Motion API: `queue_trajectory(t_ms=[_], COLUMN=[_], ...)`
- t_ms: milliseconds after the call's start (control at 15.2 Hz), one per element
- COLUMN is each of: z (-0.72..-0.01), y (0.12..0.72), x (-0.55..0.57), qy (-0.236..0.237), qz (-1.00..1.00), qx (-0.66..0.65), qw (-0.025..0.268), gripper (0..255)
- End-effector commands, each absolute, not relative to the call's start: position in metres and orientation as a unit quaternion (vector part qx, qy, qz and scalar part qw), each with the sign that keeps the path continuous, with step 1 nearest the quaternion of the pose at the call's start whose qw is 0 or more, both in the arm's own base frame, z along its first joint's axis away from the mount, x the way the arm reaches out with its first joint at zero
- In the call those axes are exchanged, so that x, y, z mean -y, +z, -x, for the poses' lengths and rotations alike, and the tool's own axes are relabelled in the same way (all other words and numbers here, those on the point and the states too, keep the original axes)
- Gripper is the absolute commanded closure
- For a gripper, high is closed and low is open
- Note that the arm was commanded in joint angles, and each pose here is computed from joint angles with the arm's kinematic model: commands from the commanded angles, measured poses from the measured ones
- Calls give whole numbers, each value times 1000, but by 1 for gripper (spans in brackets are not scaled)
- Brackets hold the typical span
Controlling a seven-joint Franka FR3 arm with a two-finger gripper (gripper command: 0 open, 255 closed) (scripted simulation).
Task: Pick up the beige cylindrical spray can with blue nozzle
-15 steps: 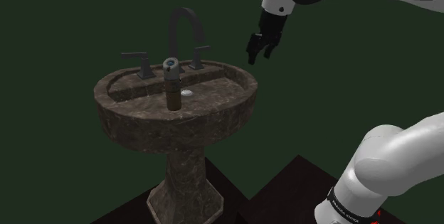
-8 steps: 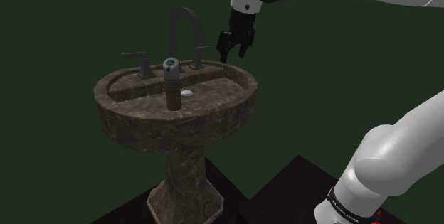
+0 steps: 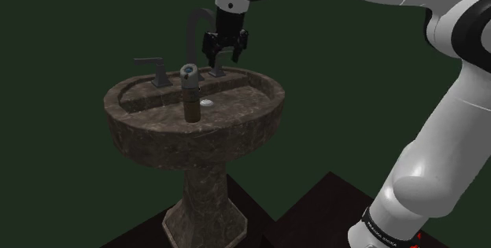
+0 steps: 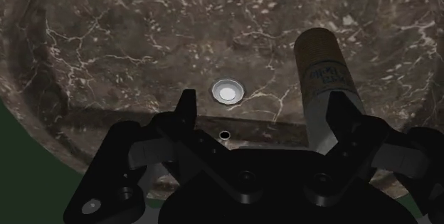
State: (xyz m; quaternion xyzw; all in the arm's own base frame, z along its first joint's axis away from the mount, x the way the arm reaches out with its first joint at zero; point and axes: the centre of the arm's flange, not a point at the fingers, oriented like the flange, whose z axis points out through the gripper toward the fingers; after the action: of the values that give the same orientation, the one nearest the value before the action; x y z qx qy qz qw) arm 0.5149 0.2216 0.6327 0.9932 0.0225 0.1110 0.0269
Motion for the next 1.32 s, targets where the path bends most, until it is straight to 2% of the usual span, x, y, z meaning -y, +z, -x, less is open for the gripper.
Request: queue_trajectory(t_ms=[0,396,1056,1122,1254], z=[-532,-587,-591,-591,-591], y=[632,631,591,591,591], x=[-241,-295,-298,-298,-298], qy=[111,111,111,111,111], qz=[-993,-994,-994,-994,-994], qx=[-19,-13,-13,-13,-13], qw=[23,13,12,12,12], gripper=[0,0,0,255,255])
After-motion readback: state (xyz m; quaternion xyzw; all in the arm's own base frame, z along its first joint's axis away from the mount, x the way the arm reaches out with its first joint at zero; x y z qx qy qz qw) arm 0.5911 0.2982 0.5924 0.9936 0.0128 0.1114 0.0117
